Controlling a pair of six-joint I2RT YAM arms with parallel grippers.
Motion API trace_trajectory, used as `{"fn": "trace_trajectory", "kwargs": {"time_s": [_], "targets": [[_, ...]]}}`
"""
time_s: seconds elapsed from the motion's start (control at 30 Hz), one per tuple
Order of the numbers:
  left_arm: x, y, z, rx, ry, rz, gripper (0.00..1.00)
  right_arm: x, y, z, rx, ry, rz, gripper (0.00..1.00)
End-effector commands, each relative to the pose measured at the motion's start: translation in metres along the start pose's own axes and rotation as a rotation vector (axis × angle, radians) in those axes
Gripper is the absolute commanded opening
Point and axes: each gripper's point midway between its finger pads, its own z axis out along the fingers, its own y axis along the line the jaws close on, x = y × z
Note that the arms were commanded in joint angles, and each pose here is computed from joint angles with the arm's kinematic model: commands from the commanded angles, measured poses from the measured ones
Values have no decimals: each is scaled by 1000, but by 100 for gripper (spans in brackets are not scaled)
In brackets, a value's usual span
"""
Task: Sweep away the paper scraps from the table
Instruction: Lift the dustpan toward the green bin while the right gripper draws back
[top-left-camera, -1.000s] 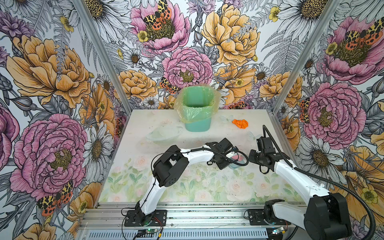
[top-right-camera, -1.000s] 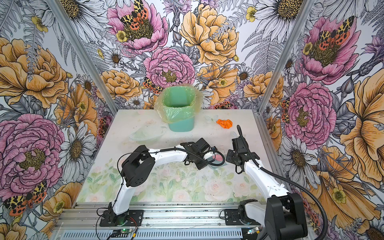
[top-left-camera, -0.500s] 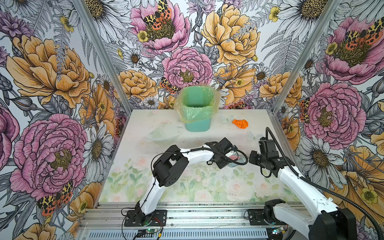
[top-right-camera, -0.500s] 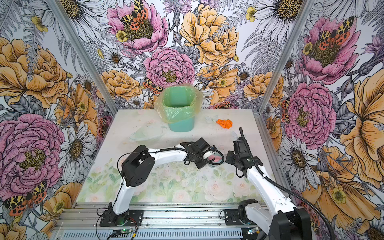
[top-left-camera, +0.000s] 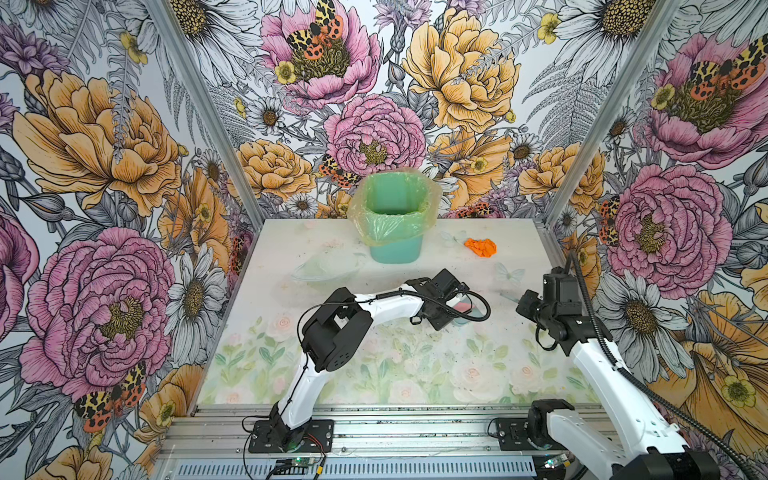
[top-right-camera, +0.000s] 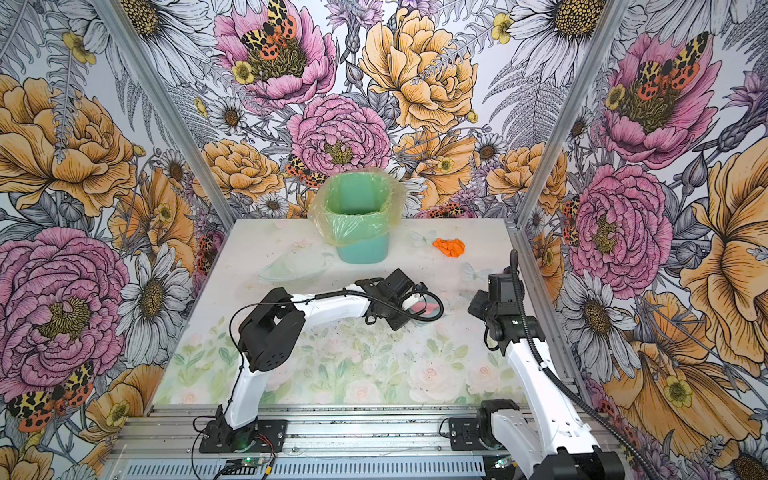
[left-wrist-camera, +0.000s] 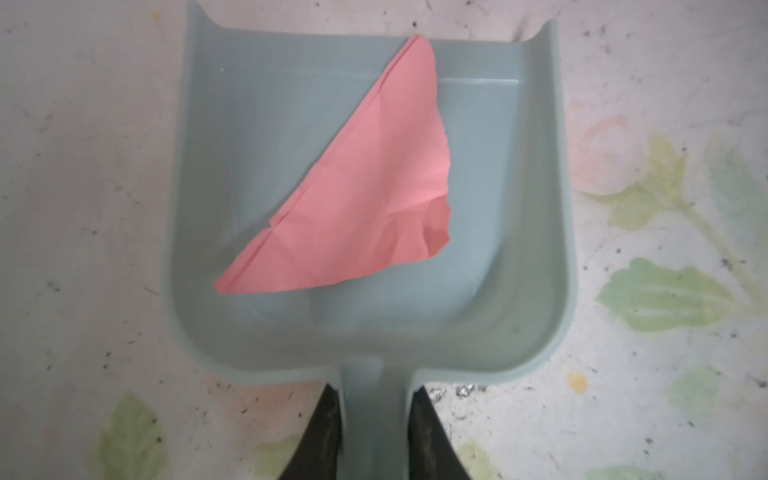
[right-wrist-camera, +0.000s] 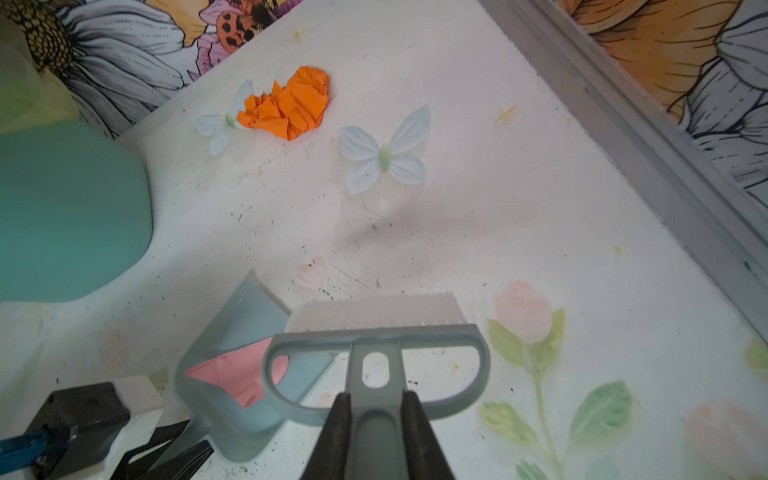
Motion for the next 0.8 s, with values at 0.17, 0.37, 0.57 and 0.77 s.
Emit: {"fn": "trace_trajectory", "kwargs": {"time_s": [0.17, 0.37, 0.57, 0.77], "targets": [[-60, 18, -74, -70, -144, -21, 0, -27, 6, -2, -15, -26, 17, 0], [-76, 20, -103, -80, -162, -23, 0, -26, -1, 4, 4, -10, 14, 0], [-90, 26, -132, -113, -182, -35, 0, -23, -11, 8, 30, -3, 22, 0], [-104, 42, -162, -174, -205, -42, 0, -17, -12, 14, 14, 24, 19, 0]]}}
